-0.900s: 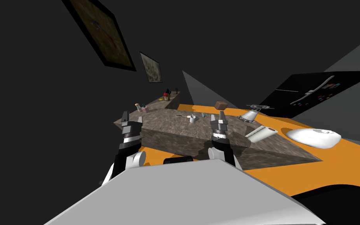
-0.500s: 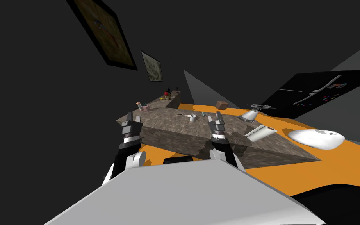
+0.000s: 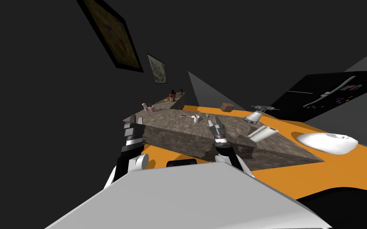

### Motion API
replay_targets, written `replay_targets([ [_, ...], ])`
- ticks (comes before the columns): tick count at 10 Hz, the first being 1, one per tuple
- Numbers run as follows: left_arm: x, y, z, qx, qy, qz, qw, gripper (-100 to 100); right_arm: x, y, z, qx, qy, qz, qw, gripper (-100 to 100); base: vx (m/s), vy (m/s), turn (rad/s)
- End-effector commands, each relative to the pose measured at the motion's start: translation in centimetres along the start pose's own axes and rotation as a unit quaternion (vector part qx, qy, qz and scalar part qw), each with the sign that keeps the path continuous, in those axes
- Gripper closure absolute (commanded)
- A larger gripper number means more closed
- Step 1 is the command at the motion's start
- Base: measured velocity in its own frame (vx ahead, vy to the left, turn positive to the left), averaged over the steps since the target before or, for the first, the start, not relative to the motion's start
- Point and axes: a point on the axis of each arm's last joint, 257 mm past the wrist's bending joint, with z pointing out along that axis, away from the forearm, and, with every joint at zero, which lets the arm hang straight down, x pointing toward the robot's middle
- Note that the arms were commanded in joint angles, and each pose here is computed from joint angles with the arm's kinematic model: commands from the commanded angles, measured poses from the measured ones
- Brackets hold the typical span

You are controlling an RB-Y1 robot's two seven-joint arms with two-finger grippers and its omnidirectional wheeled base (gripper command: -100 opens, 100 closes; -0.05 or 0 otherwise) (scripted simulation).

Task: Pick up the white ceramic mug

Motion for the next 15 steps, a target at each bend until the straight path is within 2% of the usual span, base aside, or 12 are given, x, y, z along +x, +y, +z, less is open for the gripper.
replay_targets([
  [1, 0.0, 0.0, 0.0, 0.000, 0.000, 0.000, 1.0000, 0, 0.3, -0.5, -0.3, 0.008, 0.015, -0.003, 0.9998, -100, -0.064, -0.001, 0.035],
  [4, 0.0, 0.0, 0.0, 0.000, 0.000, 0.000, 1.0000, 0, 2.0, -2.8, -1.6, 0.043, 0.060, -0.005, 0.9972, -100, -0.072, -0.008, 0.058],
  [5, 0.0, 0.0, 0.0, 0.000, 0.000, 0.000, 1.0000, 0, 2.1, -2.8, -1.7, 0.044, 0.068, -0.009, 0.9967, -100, -0.070, -0.007, 0.039],
  [7, 0.0, 0.0, 0.0, 0.000, 0.000, 0.000, 1.0000, 0, 2.9, -4.1, -2.7, 0.064, 0.096, -0.013, 0.9932, -100, -0.074, 0.010, 0.060],
  [8, 0.0, 0.0, 0.0, 0.000, 0.000, 0.000, 1.0000, 0, 3.6, -5.4, -3.7, 0.085, 0.115, -0.013, 0.9896, -100, -0.080, 0.000, 0.091],
  [9, 0.0, 0.0, 0.0, 0.000, 0.000, 0.000, 1.0000, 0, 3.7, -5.5, -3.9, 0.086, 0.124, -0.018, 0.9883, -100, -0.064, -0.004, 0.050],
  [10, 0.0, 0.0, 0.0, 0.000, 0.000, 0.000, 1.0000, 0, 4.2, -6.9, -5.1, 0.107, 0.142, -0.018, 0.9838, -100, -0.076, -0.001, 0.088],
  [11, 0.0, 0.0, 0.0, 0.000, 0.000, 0.000, 1.0000, 0, 4.3, -7.0, -5.3, 0.110, 0.154, -0.024, 0.9817, -100, -0.063, 0.002, 0.057],
  [12, 0.0, 0.0, 0.0, 0.000, 0.000, 0.000, 1.0000, 0, 4.8, -8.4, -6.6, 0.131, 0.171, -0.024, 0.9762, -100, -0.054, 0.007, 0.113],
  [13, 0.0, 0.0, 0.0, 0.000, 0.000, 0.000, 1.0000, 0, 4.8, -8.5, -6.8, 0.134, 0.183, -0.031, 0.9735, -100, -0.050, 0.006, 0.054],
  [14, 0.0, 0.0, 0.0, 0.000, 0.000, 0.000, 1.0000, 0, 5.1, -9.9, -8.4, 0.156, 0.198, -0.031, 0.9671, -100, -0.065, 0.009, 0.108],
  [15, 0.0, 0.0, 0.0, 0.000, 0.000, 0.000, 1.0000, 0, 5.0, -10.0, -8.6, 0.159, 0.212, -0.040, 0.9634, -100, -0.055, 0.006, 0.055],
])
